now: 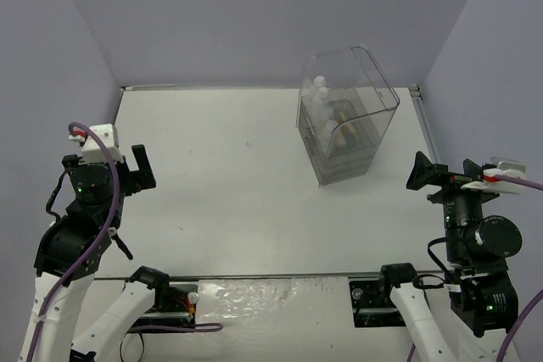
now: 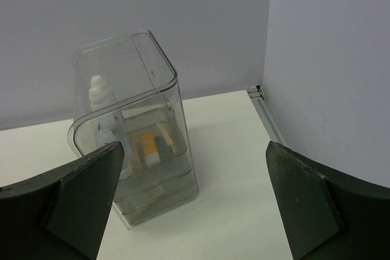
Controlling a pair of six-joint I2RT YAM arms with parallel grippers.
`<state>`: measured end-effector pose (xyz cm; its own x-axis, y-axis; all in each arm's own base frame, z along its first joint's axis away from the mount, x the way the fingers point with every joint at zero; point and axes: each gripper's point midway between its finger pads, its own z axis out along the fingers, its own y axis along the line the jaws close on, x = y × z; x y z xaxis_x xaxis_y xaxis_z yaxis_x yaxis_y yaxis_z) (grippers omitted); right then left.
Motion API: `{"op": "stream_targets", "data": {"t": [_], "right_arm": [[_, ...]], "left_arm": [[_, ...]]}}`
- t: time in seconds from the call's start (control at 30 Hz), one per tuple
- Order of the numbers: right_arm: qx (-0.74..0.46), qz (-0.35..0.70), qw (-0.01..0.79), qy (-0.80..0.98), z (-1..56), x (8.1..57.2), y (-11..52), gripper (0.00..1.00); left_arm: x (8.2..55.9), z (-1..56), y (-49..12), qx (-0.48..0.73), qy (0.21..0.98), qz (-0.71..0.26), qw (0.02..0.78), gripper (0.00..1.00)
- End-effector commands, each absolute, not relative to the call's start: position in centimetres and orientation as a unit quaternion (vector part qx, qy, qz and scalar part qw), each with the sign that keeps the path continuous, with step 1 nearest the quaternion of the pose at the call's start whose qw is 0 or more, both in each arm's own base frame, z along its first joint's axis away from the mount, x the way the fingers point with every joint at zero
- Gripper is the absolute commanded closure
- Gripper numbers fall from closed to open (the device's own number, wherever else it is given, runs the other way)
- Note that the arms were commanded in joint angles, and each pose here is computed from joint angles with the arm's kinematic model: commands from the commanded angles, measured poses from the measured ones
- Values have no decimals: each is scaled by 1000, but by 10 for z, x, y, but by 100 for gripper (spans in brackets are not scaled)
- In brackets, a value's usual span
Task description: Organize the makeup
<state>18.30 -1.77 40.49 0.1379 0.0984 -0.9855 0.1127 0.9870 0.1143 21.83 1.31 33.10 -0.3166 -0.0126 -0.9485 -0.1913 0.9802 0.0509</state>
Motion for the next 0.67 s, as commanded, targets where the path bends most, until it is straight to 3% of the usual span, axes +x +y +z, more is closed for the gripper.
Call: {"op": "stream_targets", "data": {"t": [0.0,0.63], "right_arm": [[93,2,761,642,417,177,-20,0],[88,27,769,632,427,154,-15,0]], "left_arm": [[213,326,17,-87,808,74,578,3],[193,311,20,-82,827,74,552,3]]}}
